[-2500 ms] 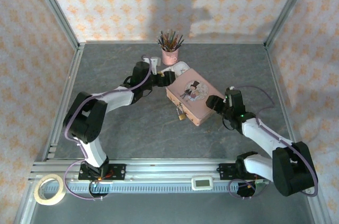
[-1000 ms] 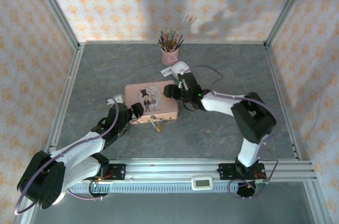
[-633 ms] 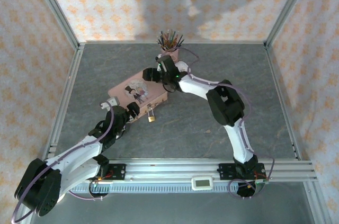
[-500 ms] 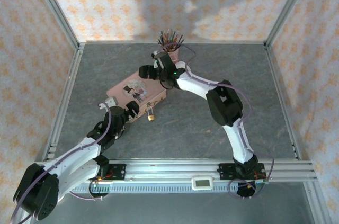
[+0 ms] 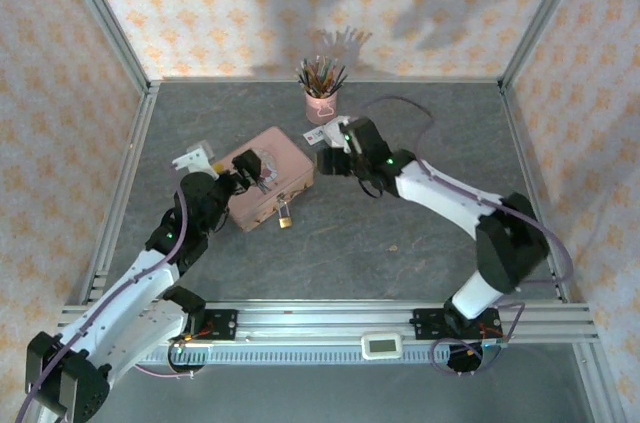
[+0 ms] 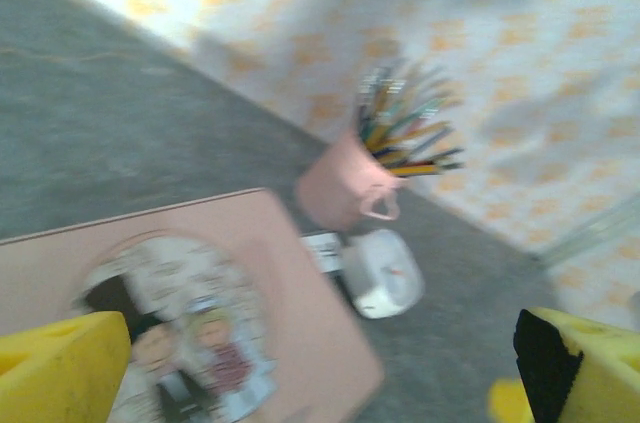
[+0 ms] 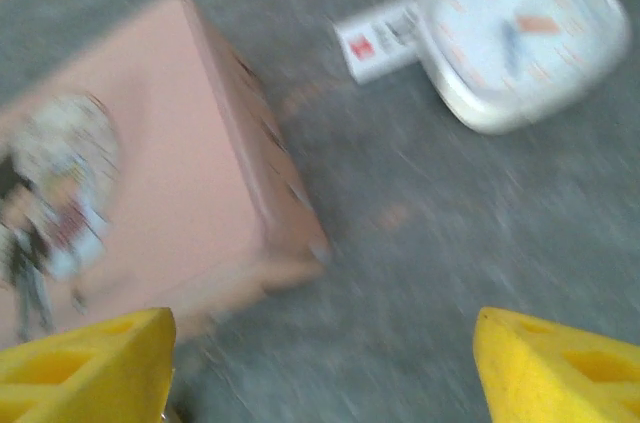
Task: Unlock a padlock with a key
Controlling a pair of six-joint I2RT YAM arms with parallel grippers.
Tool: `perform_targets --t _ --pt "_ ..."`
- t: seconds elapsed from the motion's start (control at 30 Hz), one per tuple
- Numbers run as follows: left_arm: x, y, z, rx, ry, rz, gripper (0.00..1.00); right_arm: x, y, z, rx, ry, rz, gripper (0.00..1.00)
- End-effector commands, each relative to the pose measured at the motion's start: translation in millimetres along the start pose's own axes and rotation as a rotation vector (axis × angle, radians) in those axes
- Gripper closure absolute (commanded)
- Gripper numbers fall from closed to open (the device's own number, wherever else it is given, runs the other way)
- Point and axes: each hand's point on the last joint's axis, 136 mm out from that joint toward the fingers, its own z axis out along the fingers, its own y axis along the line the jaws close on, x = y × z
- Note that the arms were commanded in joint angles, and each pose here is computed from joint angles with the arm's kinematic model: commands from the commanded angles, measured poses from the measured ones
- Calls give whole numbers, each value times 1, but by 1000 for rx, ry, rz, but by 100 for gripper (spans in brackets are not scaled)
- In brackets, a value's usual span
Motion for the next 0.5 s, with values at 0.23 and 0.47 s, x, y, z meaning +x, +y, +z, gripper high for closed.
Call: perform_targets --t 0.23,0.47 --pt "54 -115 32 324 159 53 1 153 -95 -63 268 240 229 39" --pt "99 -124 42 354 250 24 1 198 -117 -71 343 277 331 50"
